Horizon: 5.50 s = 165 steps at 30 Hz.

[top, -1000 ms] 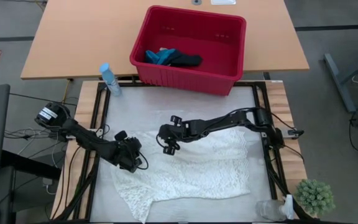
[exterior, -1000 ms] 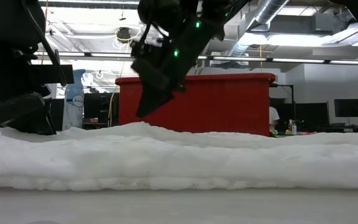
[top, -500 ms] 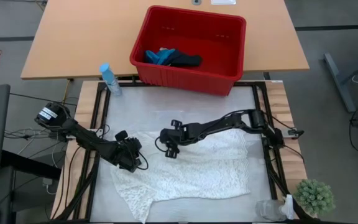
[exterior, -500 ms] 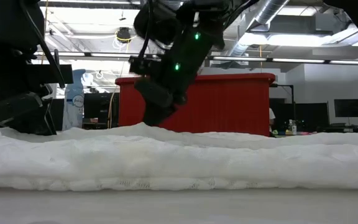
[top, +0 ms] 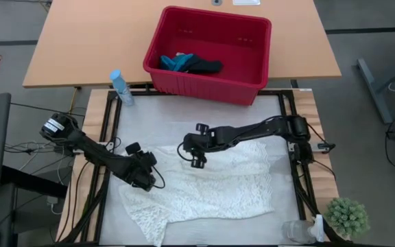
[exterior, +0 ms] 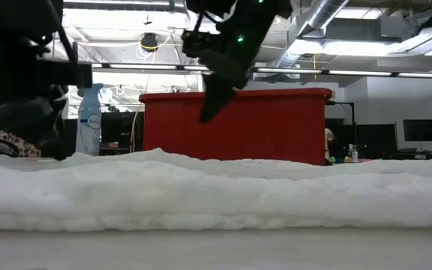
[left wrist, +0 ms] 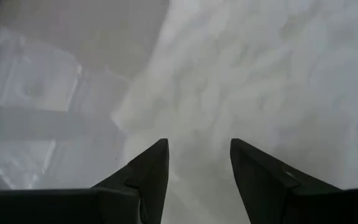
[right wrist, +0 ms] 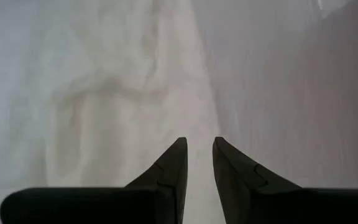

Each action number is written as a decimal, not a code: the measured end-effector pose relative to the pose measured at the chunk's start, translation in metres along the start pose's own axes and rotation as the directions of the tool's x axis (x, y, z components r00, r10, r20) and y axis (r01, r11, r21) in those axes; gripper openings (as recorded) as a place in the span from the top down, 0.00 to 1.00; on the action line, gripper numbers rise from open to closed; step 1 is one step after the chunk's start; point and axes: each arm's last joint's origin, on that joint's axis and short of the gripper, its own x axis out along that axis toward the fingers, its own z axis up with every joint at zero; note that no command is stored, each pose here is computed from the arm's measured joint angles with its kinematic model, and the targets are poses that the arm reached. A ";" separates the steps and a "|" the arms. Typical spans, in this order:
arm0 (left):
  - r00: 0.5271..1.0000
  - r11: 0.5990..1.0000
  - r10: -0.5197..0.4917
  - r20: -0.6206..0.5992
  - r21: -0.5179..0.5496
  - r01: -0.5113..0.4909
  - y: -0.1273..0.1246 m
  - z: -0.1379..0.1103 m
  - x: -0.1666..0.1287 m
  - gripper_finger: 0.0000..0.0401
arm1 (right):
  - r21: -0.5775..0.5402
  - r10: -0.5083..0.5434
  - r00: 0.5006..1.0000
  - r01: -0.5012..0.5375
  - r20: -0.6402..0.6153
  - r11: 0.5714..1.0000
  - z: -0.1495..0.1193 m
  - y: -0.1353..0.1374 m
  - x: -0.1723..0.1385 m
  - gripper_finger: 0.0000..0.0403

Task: Fold Laundry from Bin
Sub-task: Fold the white shirt

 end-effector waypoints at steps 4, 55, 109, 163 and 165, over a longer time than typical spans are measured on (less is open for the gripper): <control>0.999 1.000 0.009 0.040 0.016 -0.009 0.001 0.005 -0.005 0.59 | -0.018 0.019 0.997 -0.020 -0.078 1.000 -0.009 0.009 -0.004 0.75; 0.958 0.841 -0.283 0.046 -0.468 0.272 0.050 -0.027 0.009 1.00 | 0.281 0.049 0.956 0.037 -0.290 0.959 -0.194 -0.083 -0.016 0.96; 0.868 0.883 -0.457 0.195 0.217 0.417 0.096 0.101 -0.085 1.00 | 0.128 0.459 0.844 -0.506 0.277 0.853 -0.161 0.028 -0.181 0.94; 0.988 0.731 -0.069 -0.141 0.666 0.146 -0.149 -0.031 -0.151 0.72 | 0.153 0.377 0.907 -0.353 -0.186 0.923 -0.179 0.160 -0.136 0.30; 0.994 0.773 -0.077 -0.076 0.625 0.108 -0.153 -0.038 -0.153 0.72 | 0.130 0.345 0.923 -0.326 -0.170 0.936 -0.179 0.159 -0.135 0.30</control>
